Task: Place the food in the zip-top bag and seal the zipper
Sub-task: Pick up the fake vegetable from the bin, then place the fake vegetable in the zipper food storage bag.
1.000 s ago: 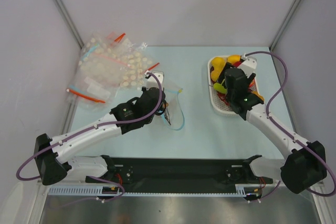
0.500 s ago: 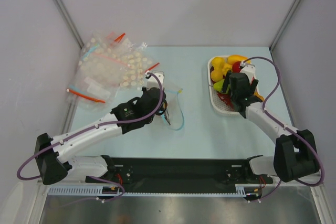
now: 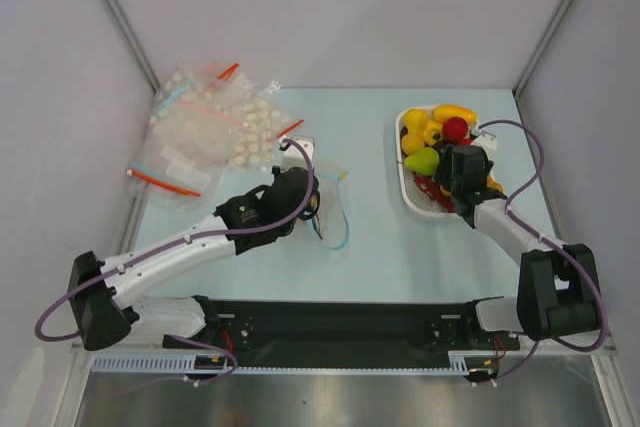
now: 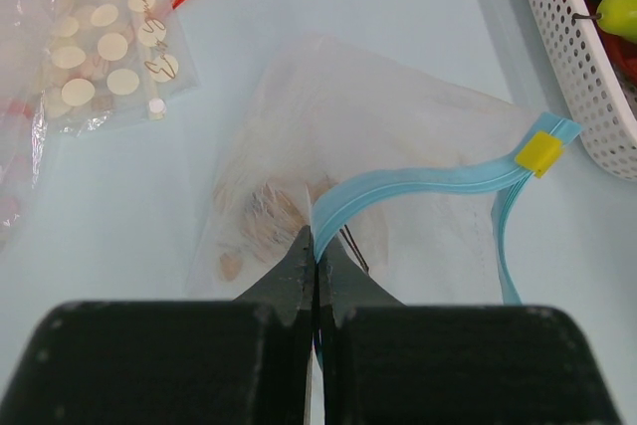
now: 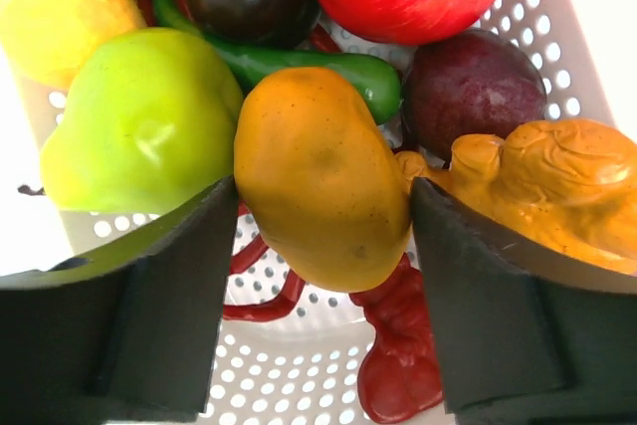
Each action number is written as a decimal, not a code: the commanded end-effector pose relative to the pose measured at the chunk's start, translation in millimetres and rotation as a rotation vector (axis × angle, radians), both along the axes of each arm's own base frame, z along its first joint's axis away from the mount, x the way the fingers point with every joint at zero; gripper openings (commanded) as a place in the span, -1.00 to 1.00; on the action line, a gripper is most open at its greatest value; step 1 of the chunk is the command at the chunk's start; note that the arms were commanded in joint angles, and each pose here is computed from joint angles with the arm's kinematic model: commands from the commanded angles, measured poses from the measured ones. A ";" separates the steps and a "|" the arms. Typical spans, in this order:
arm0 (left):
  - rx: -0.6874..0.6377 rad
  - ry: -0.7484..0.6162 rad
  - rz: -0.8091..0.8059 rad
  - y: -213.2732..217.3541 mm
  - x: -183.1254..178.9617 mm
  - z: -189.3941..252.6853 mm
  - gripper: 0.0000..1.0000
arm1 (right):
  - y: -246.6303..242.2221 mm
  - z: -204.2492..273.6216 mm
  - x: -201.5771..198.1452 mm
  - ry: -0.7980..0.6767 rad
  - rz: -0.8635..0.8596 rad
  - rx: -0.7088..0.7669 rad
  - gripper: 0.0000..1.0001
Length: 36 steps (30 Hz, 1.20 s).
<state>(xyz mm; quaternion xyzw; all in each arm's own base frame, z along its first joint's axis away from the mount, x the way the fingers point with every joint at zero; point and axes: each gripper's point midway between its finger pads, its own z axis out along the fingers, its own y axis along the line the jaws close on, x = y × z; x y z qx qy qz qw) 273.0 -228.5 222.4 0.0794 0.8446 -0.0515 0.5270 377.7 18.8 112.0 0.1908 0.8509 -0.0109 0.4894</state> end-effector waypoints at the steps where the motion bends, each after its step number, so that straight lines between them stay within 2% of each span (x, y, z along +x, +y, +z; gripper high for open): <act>1: -0.015 -0.023 0.019 1.2 2.9 8.0 -0.99 | 4.4 17.2 7.9 -0.061 0.004 0.058 0.17; 3: -0.016 -0.021 0.016 1.1 2.4 7.7 -0.99 | 3.8 25.7 2.6 -0.085 -0.003 0.072 0.01; 8: -0.015 -0.012 0.001 -3.1 2.4 4.6 -0.99 | 5.3 69.4 -15.2 -0.218 0.009 0.121 -0.10; 10: -0.013 -0.011 0.000 -3.1 2.9 5.1 -0.99 | 10.3 78.1 -20.3 -0.244 0.037 0.142 -0.22; 15: -0.014 -0.012 -0.009 -4.8 2.5 6.2 -0.99 | 22.4 105.7 -32.1 -0.316 0.108 0.189 -0.23; 17: -0.018 -0.008 -0.043 -9.1 0.3 6.0 -0.99 | 39.8 116.5 -34.3 -0.354 0.199 0.239 -0.24; 18: -0.030 -0.008 -0.063 -13.3 -0.3 7.2 -0.99 | 58.4 127.4 -39.7 -0.384 0.297 0.274 -0.24; 23: -0.059 0.029 -0.144 -27.3 -8.1 8.3 -0.99 | 123.6 169.1 -65.1 -0.544 0.609 0.247 -0.24; 28: -0.088 0.025 -0.157 -27.8 -12.0 13.9 -1.00 | 205.9 202.1 -127.6 -0.710 1.026 0.218 -0.21; 36: -0.101 0.016 -0.155 -25.0 -13.3 17.9 -0.99 | 258.2 199.1 -179.3 -0.757 1.358 0.190 -0.25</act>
